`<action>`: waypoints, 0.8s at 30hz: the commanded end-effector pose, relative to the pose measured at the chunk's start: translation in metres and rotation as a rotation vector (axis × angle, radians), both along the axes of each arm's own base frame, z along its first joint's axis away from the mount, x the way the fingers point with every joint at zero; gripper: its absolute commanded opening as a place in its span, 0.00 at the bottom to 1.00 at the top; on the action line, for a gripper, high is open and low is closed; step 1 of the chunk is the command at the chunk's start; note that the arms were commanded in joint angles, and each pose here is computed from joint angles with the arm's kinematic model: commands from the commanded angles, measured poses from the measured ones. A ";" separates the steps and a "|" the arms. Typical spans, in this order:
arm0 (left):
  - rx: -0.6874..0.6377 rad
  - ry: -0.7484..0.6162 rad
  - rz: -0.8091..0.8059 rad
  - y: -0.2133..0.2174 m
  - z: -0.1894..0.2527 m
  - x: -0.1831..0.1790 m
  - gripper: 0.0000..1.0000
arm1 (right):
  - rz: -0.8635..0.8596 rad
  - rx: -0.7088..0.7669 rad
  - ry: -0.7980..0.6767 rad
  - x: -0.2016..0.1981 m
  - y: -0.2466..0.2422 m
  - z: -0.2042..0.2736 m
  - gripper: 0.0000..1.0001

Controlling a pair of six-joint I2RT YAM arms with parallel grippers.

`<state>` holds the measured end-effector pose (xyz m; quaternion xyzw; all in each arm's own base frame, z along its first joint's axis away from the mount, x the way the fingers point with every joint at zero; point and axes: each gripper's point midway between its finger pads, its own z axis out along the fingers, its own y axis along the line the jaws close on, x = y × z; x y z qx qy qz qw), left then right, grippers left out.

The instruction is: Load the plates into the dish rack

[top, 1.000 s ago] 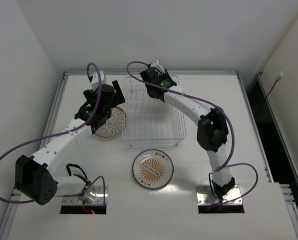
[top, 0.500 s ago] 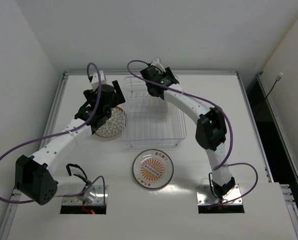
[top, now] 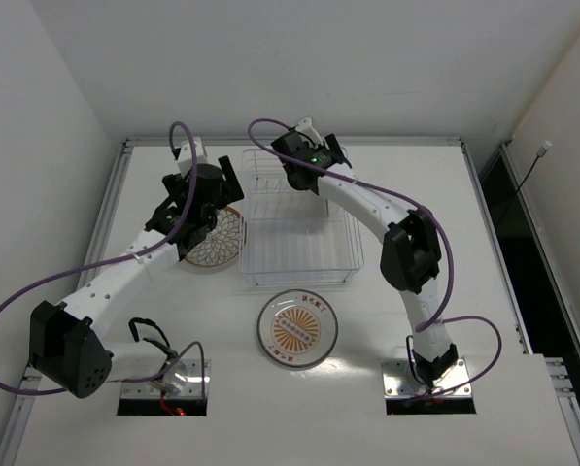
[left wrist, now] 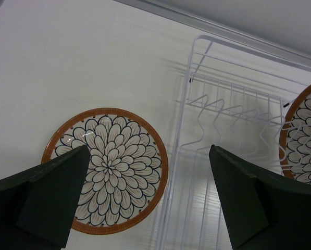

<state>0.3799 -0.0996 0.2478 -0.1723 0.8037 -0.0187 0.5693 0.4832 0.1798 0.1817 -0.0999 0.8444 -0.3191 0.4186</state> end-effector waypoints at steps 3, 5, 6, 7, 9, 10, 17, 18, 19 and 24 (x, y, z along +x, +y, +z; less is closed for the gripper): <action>-0.035 -0.049 0.008 0.001 0.015 -0.001 1.00 | 0.002 0.135 -0.073 -0.004 0.008 0.039 0.62; -0.035 -0.049 0.008 0.001 0.015 -0.001 1.00 | -0.019 0.149 -0.076 -0.003 0.004 0.037 0.62; -0.035 -0.049 0.008 0.001 0.015 -0.001 1.00 | -0.019 0.144 -0.069 -0.004 0.003 0.034 0.62; -0.035 -0.049 0.008 0.001 0.015 -0.001 1.00 | -0.024 0.152 -0.073 -0.004 0.004 0.034 0.62; -0.035 -0.049 0.008 0.001 0.015 -0.001 1.00 | -0.013 0.161 -0.083 -0.011 0.005 0.043 0.62; -0.035 -0.049 0.008 0.001 0.015 -0.001 1.00 | -0.012 0.176 -0.104 -0.010 0.005 0.051 0.62; -0.035 -0.049 0.008 0.001 0.015 -0.001 1.00 | 0.093 0.383 -0.170 -0.020 0.022 0.105 0.64; -0.035 -0.049 0.008 0.001 0.015 -0.001 1.00 | 0.099 0.409 -0.185 -0.026 0.020 0.115 0.64; -0.035 -0.049 0.008 0.001 0.015 -0.001 1.00 | 0.113 0.442 -0.191 -0.029 0.023 0.122 0.64; -0.032 -0.051 0.017 0.002 0.015 -0.001 1.00 | 0.162 0.502 -0.147 -0.065 0.017 0.114 0.54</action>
